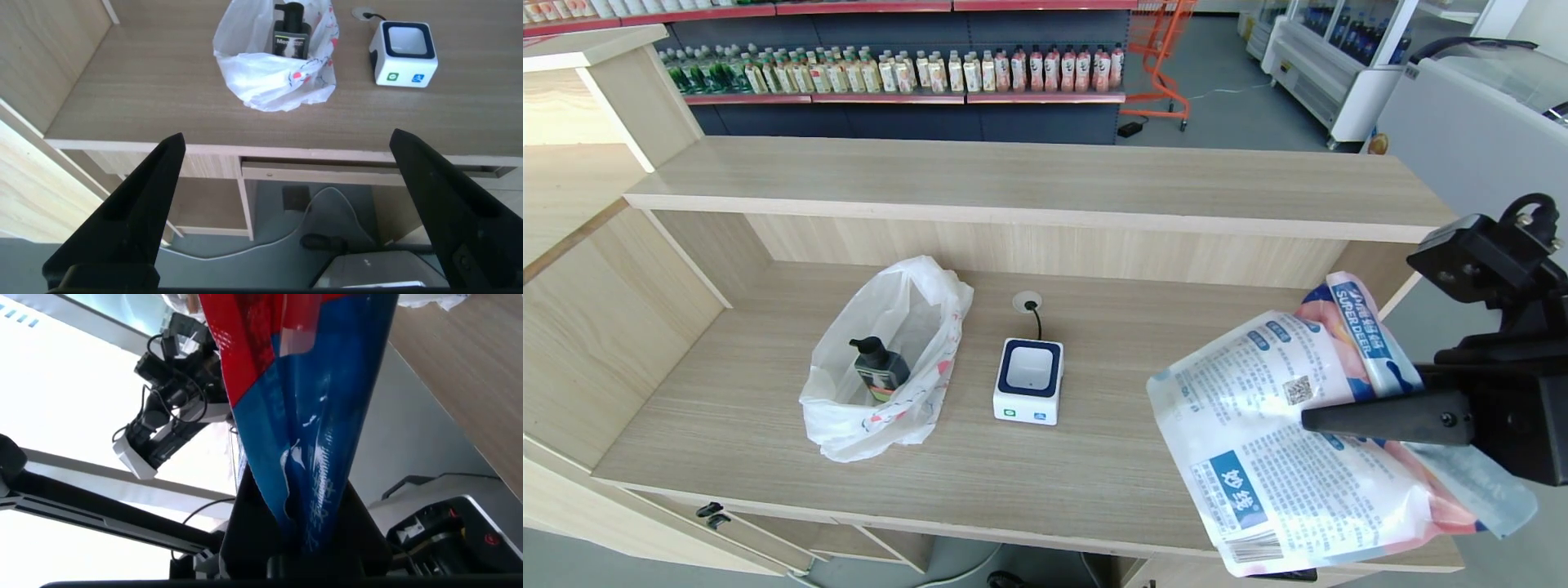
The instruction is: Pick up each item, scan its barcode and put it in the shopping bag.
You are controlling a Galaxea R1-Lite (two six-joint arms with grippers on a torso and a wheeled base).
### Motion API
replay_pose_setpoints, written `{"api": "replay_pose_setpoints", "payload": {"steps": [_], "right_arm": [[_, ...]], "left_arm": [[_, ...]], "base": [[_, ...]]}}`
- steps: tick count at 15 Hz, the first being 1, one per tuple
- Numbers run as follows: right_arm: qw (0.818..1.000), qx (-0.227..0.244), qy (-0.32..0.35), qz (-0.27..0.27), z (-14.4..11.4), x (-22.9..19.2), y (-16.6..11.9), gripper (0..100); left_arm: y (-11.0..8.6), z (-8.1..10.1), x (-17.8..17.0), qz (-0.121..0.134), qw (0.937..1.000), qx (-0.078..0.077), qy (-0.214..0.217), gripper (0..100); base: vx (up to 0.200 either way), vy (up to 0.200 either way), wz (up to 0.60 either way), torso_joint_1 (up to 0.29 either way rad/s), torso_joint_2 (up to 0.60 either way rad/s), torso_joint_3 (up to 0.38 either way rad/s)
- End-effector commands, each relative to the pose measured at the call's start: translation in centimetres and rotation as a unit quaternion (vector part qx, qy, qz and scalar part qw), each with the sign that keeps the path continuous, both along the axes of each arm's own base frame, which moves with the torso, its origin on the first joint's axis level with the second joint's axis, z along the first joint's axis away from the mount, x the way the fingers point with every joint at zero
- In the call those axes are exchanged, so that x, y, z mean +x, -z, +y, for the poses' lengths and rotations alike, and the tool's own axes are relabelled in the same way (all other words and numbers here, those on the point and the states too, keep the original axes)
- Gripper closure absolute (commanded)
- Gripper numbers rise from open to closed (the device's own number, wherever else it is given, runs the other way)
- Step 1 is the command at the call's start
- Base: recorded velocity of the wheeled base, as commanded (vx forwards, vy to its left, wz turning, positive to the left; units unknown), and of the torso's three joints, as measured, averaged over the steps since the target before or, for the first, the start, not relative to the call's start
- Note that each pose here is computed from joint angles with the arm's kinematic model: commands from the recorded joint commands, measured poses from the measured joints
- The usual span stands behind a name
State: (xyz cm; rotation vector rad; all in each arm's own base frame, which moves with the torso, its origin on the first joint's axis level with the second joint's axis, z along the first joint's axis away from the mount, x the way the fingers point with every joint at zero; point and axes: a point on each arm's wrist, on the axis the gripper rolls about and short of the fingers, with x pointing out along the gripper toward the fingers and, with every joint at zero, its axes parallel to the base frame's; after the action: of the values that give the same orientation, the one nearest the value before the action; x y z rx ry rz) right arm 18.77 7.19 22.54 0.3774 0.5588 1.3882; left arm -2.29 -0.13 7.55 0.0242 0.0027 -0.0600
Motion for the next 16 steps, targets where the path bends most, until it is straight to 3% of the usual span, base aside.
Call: {"api": "replay_pose_setpoints", "payload": {"steps": [1, 16], "right_arm": [[1.000, -0.001, 0.000, 0.001, 0.0, 0.1, 0.1, 100], [1.000, -0.008, -0.011, -0.009, 1.3, 0.4, 0.0, 100]], "left_arm": [[0.0, 0.0, 0.0, 0.000, 1.0000, 0.000, 0.000, 0], [0.0, 0.0, 0.0, 0.000, 1.0000, 0.000, 0.000, 0]], "base": [[0.000, 0.000, 0.00, 0.000, 0.00, 0.000], [0.000, 0.000, 0.00, 0.000, 0.00, 0.000]]}}
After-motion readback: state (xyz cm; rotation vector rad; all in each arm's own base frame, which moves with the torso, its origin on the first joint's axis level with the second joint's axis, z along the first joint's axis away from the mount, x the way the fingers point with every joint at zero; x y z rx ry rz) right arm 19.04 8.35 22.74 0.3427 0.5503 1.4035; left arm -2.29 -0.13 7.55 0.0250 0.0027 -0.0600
